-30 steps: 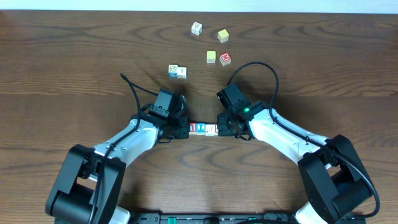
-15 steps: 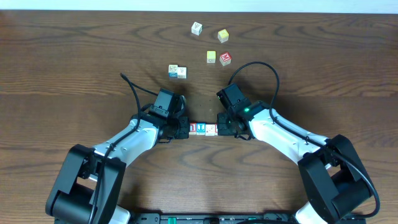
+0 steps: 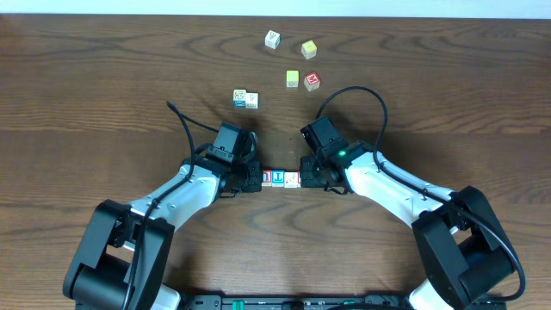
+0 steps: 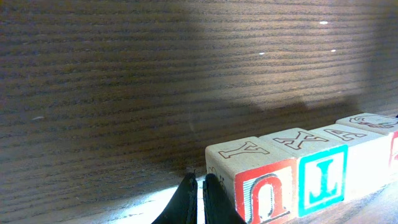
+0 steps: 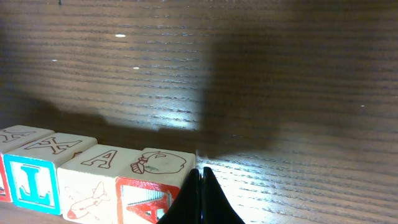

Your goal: Lift 4 blocks

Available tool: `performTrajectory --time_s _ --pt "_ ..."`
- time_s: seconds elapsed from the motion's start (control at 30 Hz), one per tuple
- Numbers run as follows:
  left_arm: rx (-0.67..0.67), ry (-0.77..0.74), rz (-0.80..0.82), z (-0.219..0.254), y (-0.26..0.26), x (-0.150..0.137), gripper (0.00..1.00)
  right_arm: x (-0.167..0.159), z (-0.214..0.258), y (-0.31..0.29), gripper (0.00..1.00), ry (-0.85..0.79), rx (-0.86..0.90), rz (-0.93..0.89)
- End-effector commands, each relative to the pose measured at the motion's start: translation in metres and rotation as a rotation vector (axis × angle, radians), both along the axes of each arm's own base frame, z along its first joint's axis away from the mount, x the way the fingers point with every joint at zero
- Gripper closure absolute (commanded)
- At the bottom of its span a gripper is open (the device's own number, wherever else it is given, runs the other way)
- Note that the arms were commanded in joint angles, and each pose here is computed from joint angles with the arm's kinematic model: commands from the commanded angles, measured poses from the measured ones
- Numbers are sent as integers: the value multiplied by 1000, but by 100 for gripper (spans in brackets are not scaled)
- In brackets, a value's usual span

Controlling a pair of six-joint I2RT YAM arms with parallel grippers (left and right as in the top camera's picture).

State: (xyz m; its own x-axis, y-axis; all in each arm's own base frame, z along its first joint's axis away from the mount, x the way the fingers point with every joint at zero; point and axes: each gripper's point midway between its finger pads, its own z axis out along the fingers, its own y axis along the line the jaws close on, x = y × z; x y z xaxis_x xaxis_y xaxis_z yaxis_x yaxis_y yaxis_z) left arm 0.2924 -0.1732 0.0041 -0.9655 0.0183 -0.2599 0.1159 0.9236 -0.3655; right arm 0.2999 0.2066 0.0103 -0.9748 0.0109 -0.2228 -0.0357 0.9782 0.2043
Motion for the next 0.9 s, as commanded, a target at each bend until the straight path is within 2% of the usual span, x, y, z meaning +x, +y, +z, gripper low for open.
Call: performTrajectory --time_s 0.0,0.67,0.87 --pt "-4 -14 -12 4 -4 5 93 -1 -4 -3 99 14 2 -20" --pt "-4 -14 -12 4 -4 5 93 -7 -7 -3 99 39 12 -25" --pt "-4 -15 -12 4 -4 5 93 -8 -5 8 99 48 69 -16"
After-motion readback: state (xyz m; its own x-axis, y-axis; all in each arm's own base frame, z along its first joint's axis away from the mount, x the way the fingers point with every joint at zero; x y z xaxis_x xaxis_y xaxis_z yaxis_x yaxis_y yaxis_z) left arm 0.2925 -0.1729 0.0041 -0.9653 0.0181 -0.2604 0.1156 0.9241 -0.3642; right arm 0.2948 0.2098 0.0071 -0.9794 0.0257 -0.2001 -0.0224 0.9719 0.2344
